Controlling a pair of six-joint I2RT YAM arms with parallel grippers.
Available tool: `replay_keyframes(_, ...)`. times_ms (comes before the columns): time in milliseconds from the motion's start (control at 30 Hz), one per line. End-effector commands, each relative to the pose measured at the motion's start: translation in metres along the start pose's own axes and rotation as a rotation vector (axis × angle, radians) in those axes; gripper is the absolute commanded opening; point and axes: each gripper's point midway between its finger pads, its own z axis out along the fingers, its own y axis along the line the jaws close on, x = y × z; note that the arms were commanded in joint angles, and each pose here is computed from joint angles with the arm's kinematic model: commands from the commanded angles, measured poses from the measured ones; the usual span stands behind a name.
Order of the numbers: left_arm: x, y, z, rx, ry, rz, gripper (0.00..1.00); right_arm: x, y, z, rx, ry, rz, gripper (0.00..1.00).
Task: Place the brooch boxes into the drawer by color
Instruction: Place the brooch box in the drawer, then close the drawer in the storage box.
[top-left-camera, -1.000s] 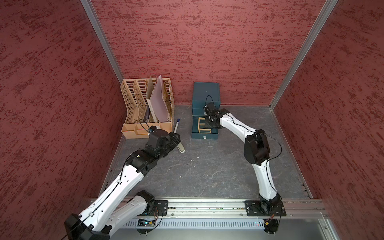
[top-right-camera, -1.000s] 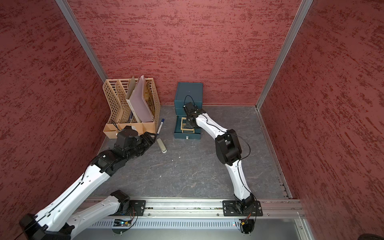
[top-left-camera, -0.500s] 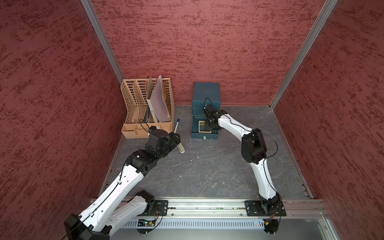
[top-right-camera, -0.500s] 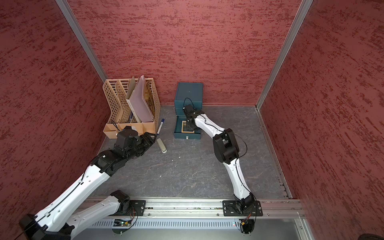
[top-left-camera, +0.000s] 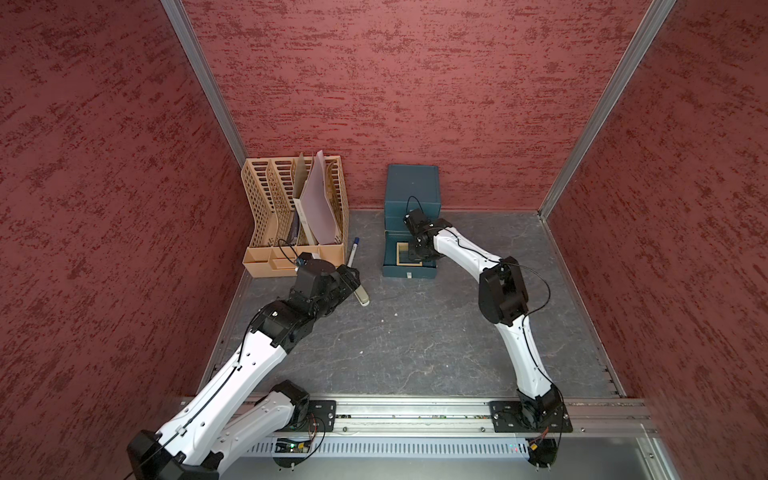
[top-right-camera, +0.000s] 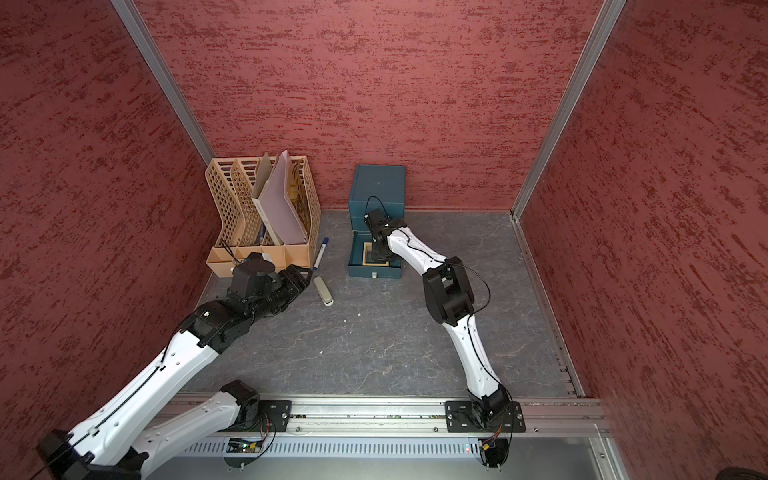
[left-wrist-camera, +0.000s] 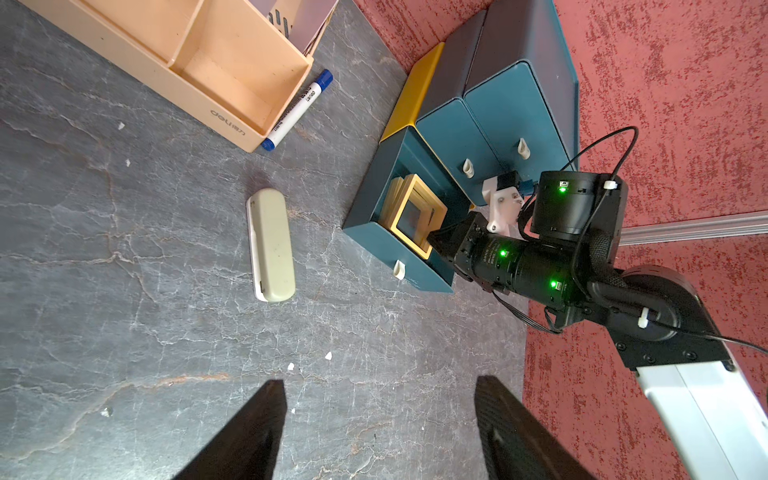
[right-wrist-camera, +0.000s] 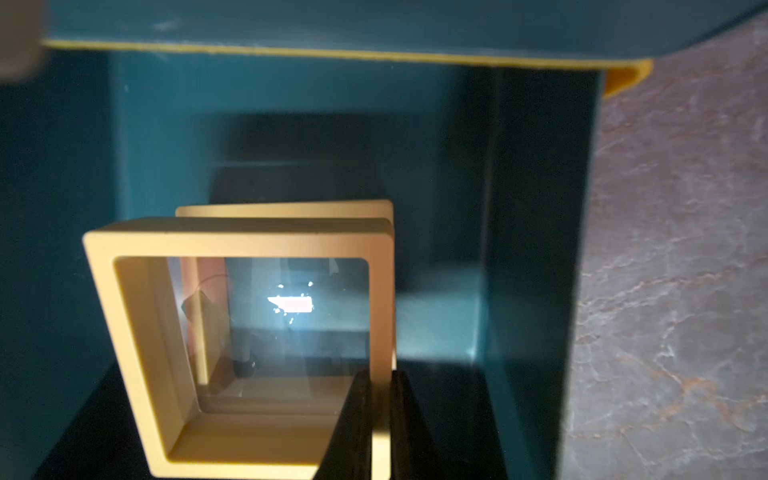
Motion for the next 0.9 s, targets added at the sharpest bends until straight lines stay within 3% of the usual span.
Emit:
replay_keyframes(0,-0.003,-0.003,-0.005,0.007,-0.01,0.018,0.76,-0.006,-0.007,-0.002,0.024,-0.011,0.013,0.0)
replay_keyframes(100,-0.004,-0.003,-0.006,0.008,-0.01,0.019,0.76,-0.006,-0.009,0.0,0.025,-0.006,0.019,0.04)
replay_keyframes(233,-0.004,-0.003,-0.007,0.006,-0.011,0.02,0.76,-0.008,-0.009,-0.002,0.021,-0.009,0.025,0.34)
replay_keyframes(333,-0.004,-0.004,-0.007,0.007,-0.011,0.019,0.76,-0.013,-0.004,-0.011,-0.005,-0.032,0.024,0.44)
replay_keyframes(633,-0.006,-0.016,0.01,0.021,0.018,0.053,0.79,-0.043,0.015,-0.086,-0.17,-0.179,0.056,0.48)
replay_keyframes(867,-0.024,-0.038,0.038,0.079,0.017,0.043,0.81,-0.031,0.017,-0.135,-0.335,-0.232,0.14,0.5)
